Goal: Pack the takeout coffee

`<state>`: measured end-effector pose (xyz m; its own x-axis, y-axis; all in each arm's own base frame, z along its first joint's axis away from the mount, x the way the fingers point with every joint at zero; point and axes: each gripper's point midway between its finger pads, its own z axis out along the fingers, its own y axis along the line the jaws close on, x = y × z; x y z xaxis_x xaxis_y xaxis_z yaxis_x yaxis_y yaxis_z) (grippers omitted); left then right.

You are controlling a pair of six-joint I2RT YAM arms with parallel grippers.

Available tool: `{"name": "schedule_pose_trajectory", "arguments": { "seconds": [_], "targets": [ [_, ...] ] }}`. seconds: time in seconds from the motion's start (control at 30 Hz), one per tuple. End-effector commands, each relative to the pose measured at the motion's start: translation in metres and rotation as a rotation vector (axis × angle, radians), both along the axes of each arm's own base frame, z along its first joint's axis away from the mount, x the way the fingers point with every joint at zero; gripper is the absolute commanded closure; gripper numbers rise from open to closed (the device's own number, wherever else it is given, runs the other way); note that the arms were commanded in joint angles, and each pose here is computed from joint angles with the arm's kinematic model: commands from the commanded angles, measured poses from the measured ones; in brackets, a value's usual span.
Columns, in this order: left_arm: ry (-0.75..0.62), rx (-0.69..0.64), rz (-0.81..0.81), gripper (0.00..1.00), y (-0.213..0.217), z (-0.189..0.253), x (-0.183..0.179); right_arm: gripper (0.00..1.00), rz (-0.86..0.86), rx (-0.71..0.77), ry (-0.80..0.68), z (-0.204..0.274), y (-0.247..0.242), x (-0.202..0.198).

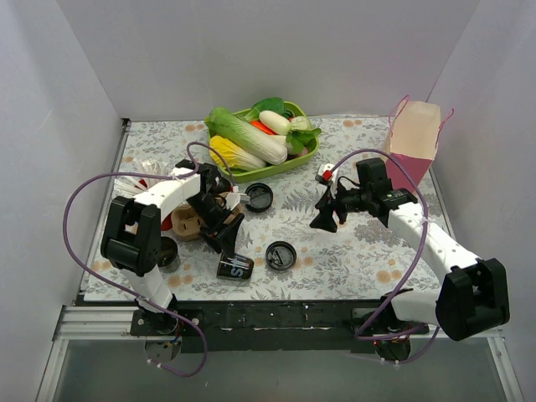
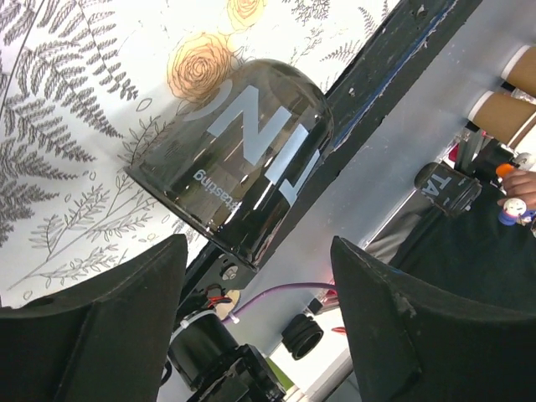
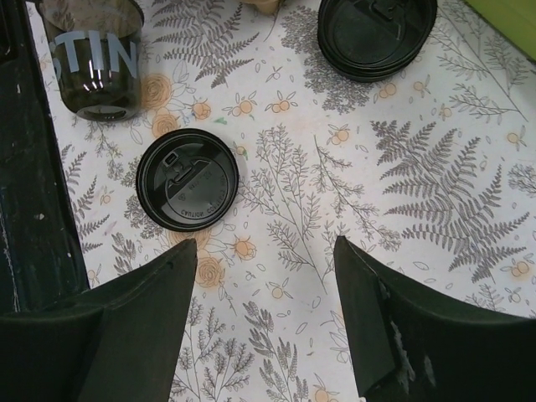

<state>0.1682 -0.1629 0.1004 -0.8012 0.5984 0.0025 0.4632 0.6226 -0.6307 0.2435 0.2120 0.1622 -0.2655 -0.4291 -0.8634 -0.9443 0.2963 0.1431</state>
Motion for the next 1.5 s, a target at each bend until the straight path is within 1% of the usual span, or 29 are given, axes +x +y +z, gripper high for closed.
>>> {"name": "schedule_pose_trajectory", "arguments": {
  "seconds": [0.0,0.03,0.13,0.2,0.23,0.27,0.33,0.37,0.4,0.43,0.47,0.5,0.57,0.6,0.63,0.73,0.8,1.0,1.03,1.07,1.1,1.13,1.17,1.23,1.3,1.33,1.37,1.47],
  "targets": [
    [-0.005,-0.092,-0.018,0.35,-0.012,0.011,0.006,0.27,0.103,-0.023,-0.096,-0.005,0.013,0.0],
    [0.004,-0.1,-0.021,0.44,-0.013,0.01,0.005,0.27,0.12,-0.036,-0.097,-0.009,0.013,-0.003],
    [0.019,-0.123,-0.027,0.48,-0.016,0.014,0.003,0.28,0.197,-0.08,-0.131,-0.022,0.021,-0.01],
    [0.022,-0.135,-0.032,0.55,-0.018,0.015,0.001,0.28,0.246,-0.102,-0.142,-0.03,0.028,-0.016],
    [0.023,-0.138,-0.035,0.59,-0.019,0.015,0.001,0.28,0.286,-0.117,-0.18,-0.033,0.032,-0.019],
    [0.027,-0.14,-0.034,0.66,-0.019,0.015,0.0,0.28,0.306,-0.13,-0.188,-0.04,0.034,-0.021],
    [0.03,-0.152,-0.04,0.67,-0.021,0.015,0.0,0.29,0.364,-0.154,-0.235,-0.048,0.037,-0.024],
    [0.03,-0.161,-0.043,0.71,-0.022,0.015,0.0,0.29,0.412,-0.164,-0.242,-0.053,0.04,-0.032],
    [0.036,-0.163,-0.049,0.82,-0.023,0.014,-0.001,0.3,0.452,-0.169,-0.256,-0.057,0.042,-0.038],
    [0.038,-0.166,-0.057,0.87,-0.024,0.013,-0.002,0.3,0.49,-0.174,-0.267,-0.061,0.042,-0.044],
    [0.041,-0.165,-0.059,0.88,-0.024,0.012,-0.002,0.3,0.565,-0.181,-0.326,-0.065,0.046,-0.052],
    [0.043,-0.165,-0.066,0.89,-0.025,0.011,-0.002,0.3,0.601,-0.193,-0.329,-0.073,0.045,-0.059],
    [0.035,-0.179,-0.073,0.91,-0.027,0.012,-0.002,0.3,0.676,-0.205,-0.399,-0.077,0.048,-0.066],
    [0.029,-0.183,-0.076,0.94,-0.027,0.014,-0.002,0.3,0.702,-0.211,-0.42,-0.08,0.049,-0.069],
    [0.014,-0.189,-0.079,1.0,-0.029,0.016,0.001,0.3,0.74,-0.22,-0.435,-0.084,0.05,-0.077],
    [-0.012,-0.2,-0.073,1.0,-0.033,0.024,0.007,0.31,0.836,-0.239,-0.5,-0.095,0.051,-0.089],
    [-0.024,-0.203,-0.066,1.0,-0.034,0.027,0.01,0.31,0.866,-0.25,-0.536,-0.098,0.053,-0.09],
    [-0.106,-0.18,-0.08,1.0,-0.029,0.037,0.017,0.37,0.93,-0.274,-0.55,-0.116,0.054,-0.095],
    [-0.125,-0.154,-0.087,0.88,-0.026,0.036,0.019,0.37,0.939,-0.281,-0.551,-0.12,0.054,-0.097],
    [-0.142,-0.141,-0.09,0.57,-0.023,0.037,0.019,0.38,0.941,-0.283,-0.553,-0.123,0.054,-0.098],
    [-0.149,-0.129,-0.092,0.47,-0.021,0.036,0.018,0.39,0.941,-0.291,-0.553,-0.126,0.054,-0.098],
    [-0.16,-0.118,-0.104,0.42,-0.018,0.034,0.017,0.39,0.941,-0.296,-0.548,-0.129,0.055,-0.1],
    [-0.166,-0.12,-0.11,0.35,-0.016,0.034,0.016,0.41,0.936,-0.3,-0.561,-0.132,0.056,-0.099],
    [-0.146,-0.12,-0.118,0.3,-0.014,0.029,0.01,0.43,0.945,-0.312,-0.567,-0.136,0.057,-0.1],
    [-0.14,-0.13,-0.119,0.29,-0.015,0.025,0.007,0.47,0.946,-0.321,-0.578,-0.139,0.057,-0.101],
    [-0.15,-0.142,-0.122,0.28,-0.017,0.023,0.009,0.48,0.951,-0.324,-0.587,-0.14,0.058,-0.102],
    [-0.153,-0.171,-0.128,0.28,-0.019,0.024,0.009,0.52,0.952,-0.328,-0.593,-0.141,0.057,-0.102],
    [-0.13,-0.2,-0.142,0.29,-0.022,0.017,0.004,0.6,0.934,-0.35,-0.619,-0.143,0.058,-0.099]
  ]
}}
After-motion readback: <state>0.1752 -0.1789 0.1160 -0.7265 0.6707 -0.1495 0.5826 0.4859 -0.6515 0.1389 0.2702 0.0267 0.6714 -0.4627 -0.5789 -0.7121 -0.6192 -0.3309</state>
